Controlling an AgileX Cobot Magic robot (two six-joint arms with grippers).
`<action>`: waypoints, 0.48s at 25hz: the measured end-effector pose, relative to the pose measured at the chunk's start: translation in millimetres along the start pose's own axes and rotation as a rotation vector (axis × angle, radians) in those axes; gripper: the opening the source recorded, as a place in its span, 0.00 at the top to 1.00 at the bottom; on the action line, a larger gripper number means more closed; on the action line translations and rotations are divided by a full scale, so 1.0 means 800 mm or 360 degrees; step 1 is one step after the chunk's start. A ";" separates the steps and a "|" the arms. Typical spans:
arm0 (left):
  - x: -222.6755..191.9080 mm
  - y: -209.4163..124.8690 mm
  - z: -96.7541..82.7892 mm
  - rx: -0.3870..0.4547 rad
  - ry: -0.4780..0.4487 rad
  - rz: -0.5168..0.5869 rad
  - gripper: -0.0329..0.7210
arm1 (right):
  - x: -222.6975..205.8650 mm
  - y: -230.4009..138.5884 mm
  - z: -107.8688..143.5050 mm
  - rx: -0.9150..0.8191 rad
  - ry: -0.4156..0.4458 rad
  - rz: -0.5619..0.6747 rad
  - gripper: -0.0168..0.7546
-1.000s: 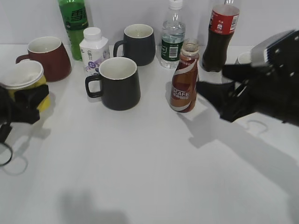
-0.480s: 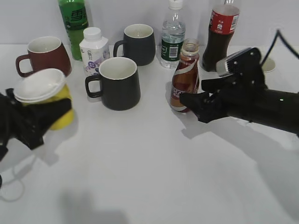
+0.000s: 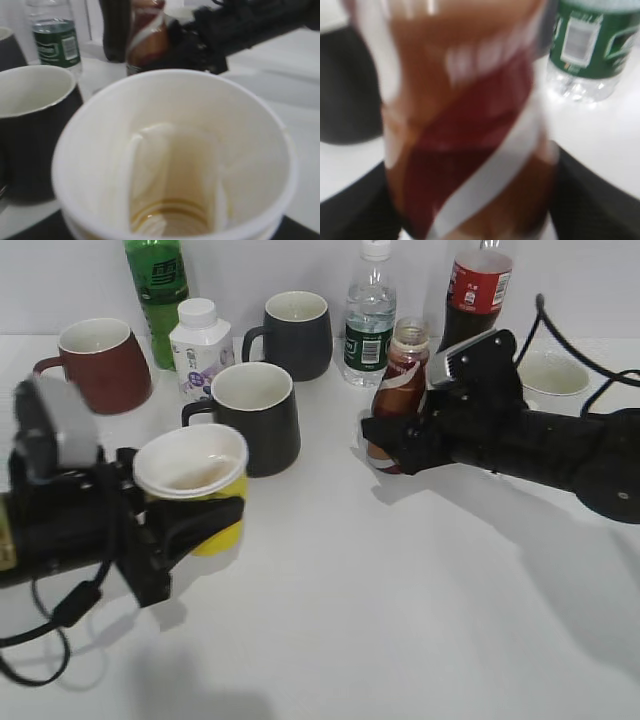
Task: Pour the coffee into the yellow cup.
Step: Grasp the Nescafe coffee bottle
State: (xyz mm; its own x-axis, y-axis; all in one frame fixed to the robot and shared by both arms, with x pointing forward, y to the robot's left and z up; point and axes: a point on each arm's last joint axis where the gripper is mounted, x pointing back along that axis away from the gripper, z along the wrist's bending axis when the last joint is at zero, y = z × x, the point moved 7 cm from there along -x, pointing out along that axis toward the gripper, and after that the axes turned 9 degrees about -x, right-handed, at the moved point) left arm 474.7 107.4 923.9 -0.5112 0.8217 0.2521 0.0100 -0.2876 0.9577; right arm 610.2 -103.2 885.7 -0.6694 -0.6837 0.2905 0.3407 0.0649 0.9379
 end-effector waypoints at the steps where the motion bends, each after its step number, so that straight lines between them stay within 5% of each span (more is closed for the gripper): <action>1: -0.004 0.002 0.000 -0.0019 -0.0007 0.0014 0.45 | -0.005 -0.002 -0.002 0.0000 0.0000 0.0003 0.22; 5: -0.019 0.010 0.003 -0.0060 -0.0025 0.0011 0.45 | -0.013 -0.009 -0.006 0.0003 0.0011 0.0018 0.32; 12: -0.042 -0.017 0.004 0.0009 -0.0086 0.0071 0.45 | -0.013 -0.009 -0.002 0.0041 0.0040 0.0019 0.32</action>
State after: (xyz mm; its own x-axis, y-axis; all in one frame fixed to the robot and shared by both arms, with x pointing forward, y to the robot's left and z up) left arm 494.3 85.3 902.9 -0.4632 0.8334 0.3015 0.0364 -0.3220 0.9460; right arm 615.9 -97.5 875.5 -0.6485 -0.7009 0.2970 0.3310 0.0916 0.9392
